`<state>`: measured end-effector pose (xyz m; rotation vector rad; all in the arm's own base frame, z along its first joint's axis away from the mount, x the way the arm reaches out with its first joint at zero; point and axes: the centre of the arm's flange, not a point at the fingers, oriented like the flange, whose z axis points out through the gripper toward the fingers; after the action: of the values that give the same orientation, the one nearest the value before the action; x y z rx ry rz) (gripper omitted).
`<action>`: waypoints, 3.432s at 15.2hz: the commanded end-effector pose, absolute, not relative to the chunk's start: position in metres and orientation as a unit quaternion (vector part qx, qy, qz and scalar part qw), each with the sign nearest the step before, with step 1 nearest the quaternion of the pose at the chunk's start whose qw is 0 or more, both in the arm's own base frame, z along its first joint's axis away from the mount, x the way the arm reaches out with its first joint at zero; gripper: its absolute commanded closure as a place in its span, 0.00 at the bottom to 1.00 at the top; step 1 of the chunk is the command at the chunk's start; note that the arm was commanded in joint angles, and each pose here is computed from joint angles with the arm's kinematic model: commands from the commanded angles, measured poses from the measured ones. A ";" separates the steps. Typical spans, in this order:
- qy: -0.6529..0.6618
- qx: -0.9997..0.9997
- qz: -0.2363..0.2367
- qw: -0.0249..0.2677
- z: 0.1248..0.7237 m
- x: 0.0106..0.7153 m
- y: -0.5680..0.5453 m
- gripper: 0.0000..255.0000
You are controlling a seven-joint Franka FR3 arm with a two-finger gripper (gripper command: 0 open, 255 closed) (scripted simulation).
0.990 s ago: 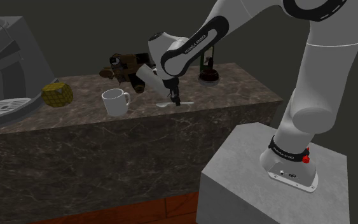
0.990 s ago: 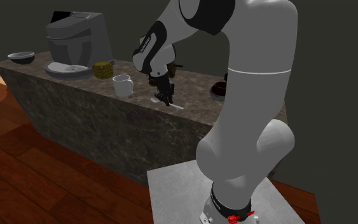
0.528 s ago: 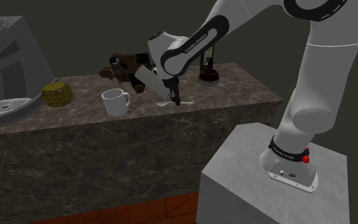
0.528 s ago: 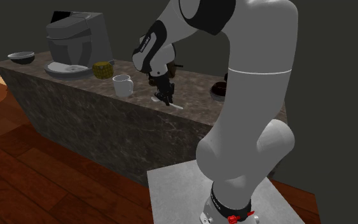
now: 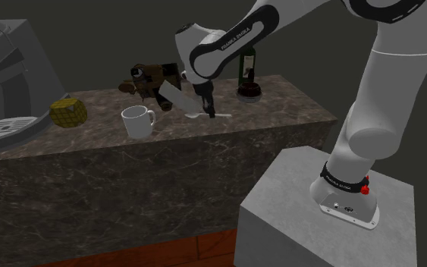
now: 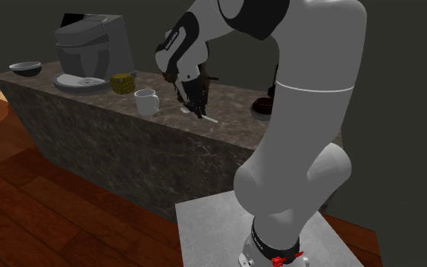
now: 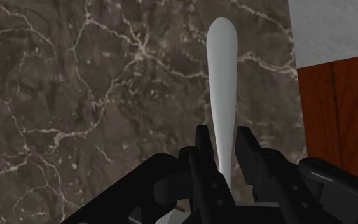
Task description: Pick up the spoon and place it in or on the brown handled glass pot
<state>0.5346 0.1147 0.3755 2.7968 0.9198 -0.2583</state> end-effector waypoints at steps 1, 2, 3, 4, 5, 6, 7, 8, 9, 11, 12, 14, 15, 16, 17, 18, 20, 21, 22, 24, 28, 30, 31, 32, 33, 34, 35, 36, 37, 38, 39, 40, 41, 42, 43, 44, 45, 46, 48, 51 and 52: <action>0.310 0.942 -0.087 0.093 0.386 0.535 0.115 1.00; 0.310 0.942 -0.087 0.093 0.391 0.535 0.115 1.00; 0.310 0.942 -0.087 0.093 0.396 0.535 0.115 1.00; 0.310 0.942 -0.087 0.093 0.402 0.535 0.115 1.00; 0.310 0.942 -0.087 0.093 0.407 0.535 0.115 1.00; 0.310 0.942 -0.087 0.093 0.412 0.535 0.115 1.00; 0.310 0.942 -0.087 0.093 0.418 0.535 0.115 1.00; 0.310 0.942 -0.087 0.093 0.423 0.535 0.115 1.00; 0.310 0.942 -0.087 0.093 0.428 0.535 0.115 1.00; 0.310 0.942 -0.087 0.093 0.439 0.535 0.115 1.00; 0.310 0.942 -0.087 0.093 0.444 0.535 0.115 1.00; 0.310 0.942 -0.087 0.093 0.454 0.535 0.115 1.00; 0.310 0.942 -0.087 0.093 0.460 0.535 0.115 1.00; 0.310 0.942 -0.087 0.093 0.465 0.535 0.115 1.00; 0.310 0.942 -0.087 0.093 0.470 0.535 0.115 1.00; 0.310 0.942 -0.087 0.093 0.476 0.535 0.115 1.00; 0.310 0.942 -0.087 0.093 0.486 0.535 0.115 1.00; 0.310 0.942 -0.087 0.093 0.491 0.535 0.115 1.00; 0.310 0.942 -0.087 0.093 0.497 0.535 0.115 1.00; 0.310 0.942 -0.087 0.093 0.507 0.535 0.115 1.00; 0.310 0.942 -0.087 0.093 0.528 0.535 0.115 1.00; 0.310 0.942 -0.087 0.093 0.539 0.535 0.115 1.00; 0.310 0.942 -0.087 0.093 0.544 0.535 0.115 1.00; 0.310 0.942 -0.087 0.093 0.550 0.535 0.115 1.00; 0.310 0.942 -0.087 0.093 0.555 0.535 0.115 1.00; 0.310 0.942 -0.087 0.093 0.555 0.535 0.115 1.00; 0.310 0.942 -0.087 0.093 0.556 0.535 0.102 1.00; 0.310 0.942 -0.087 0.093 0.556 0.535 0.089 1.00; 0.310 0.942 -0.087 0.093 0.557 0.535 0.076 1.00; 0.310 0.942 -0.087 0.093 0.557 0.534 0.062 1.00; 0.310 0.942 -0.087 0.093 0.558 0.534 0.049 1.00; 0.310 0.942 -0.087 0.093 0.558 0.534 0.036 1.00; 0.310 0.942 -0.087 0.093 0.559 0.534 0.023 1.00; 0.310 0.942 -0.087 0.093 0.559 0.533 0.010 1.00; 0.310 0.942 -0.087 0.093 0.560 0.533 -0.004 1.00; 0.310 0.942 -0.087 0.093 0.560 0.533 -0.017 1.00; 0.310 0.942 -0.087 0.093 0.561 0.533 -0.030 1.00; 0.310 0.942 -0.087 0.093 0.561 0.532 -0.043 1.00; 0.310 0.942 -0.087 0.093 0.562 0.532 -0.069 1.00; 0.310 0.942 -0.087 0.093 0.564 0.531 -0.109 1.00; 0.310 0.942 -0.087 0.093 0.564 0.531 -0.122 1.00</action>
<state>0.5331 -0.1114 0.5646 2.7979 0.9173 -0.2590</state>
